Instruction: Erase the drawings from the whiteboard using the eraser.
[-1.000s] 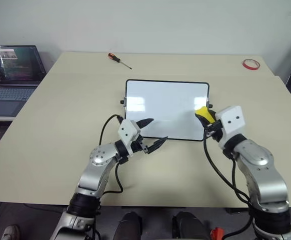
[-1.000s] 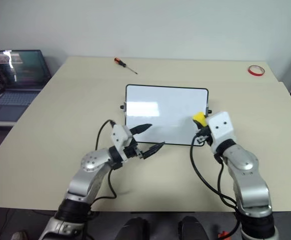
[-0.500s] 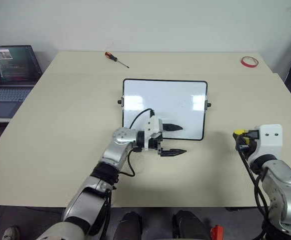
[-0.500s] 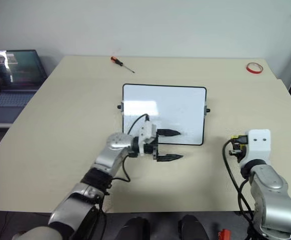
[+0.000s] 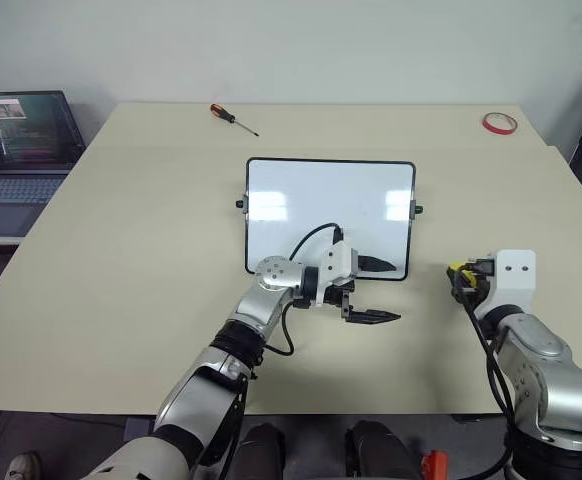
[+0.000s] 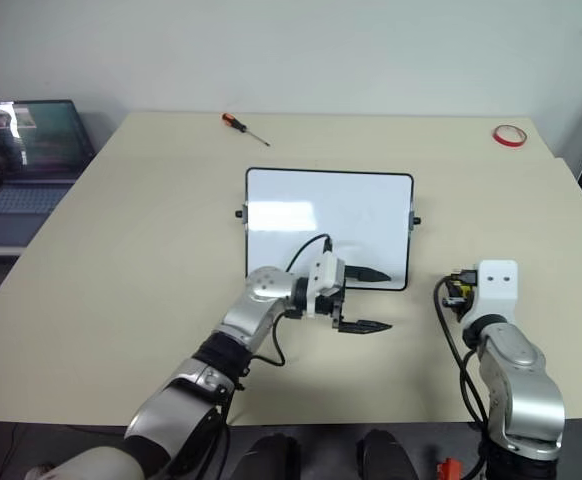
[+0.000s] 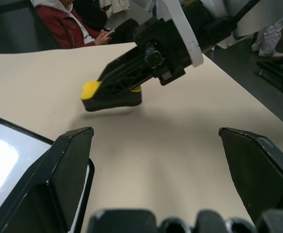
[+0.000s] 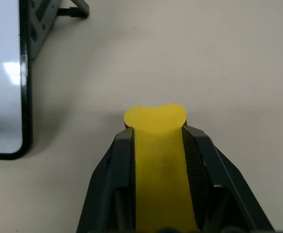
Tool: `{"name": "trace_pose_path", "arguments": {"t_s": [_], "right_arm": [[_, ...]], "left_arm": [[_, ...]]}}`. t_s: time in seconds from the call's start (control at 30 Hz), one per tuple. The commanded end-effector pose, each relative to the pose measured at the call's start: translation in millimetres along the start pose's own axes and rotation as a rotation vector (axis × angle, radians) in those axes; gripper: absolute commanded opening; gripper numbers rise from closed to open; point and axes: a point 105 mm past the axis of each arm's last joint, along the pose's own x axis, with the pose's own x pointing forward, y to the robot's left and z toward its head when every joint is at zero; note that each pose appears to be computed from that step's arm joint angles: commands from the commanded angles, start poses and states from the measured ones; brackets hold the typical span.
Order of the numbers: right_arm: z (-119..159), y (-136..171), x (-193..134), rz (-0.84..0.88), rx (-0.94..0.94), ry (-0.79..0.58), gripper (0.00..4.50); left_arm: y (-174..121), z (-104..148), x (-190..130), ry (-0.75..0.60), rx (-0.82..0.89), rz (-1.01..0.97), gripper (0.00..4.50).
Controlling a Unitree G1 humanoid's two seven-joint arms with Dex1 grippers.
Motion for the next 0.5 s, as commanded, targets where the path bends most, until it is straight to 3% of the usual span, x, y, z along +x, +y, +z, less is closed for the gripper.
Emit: {"name": "trace_pose_path", "arguments": {"t_s": [0.03,0.5], "right_arm": [[10.9,1.8,1.2,0.009,-0.014,-0.056,1.07],[2.2,-1.3,6.8,0.010,-0.033,-0.043,1.07]], "left_arm": [[0.6,10.6,-0.8,-0.018,0.041,0.004,4.50],[2.7,12.6,-5.1,-0.003,0.044,0.024,4.50]]}}
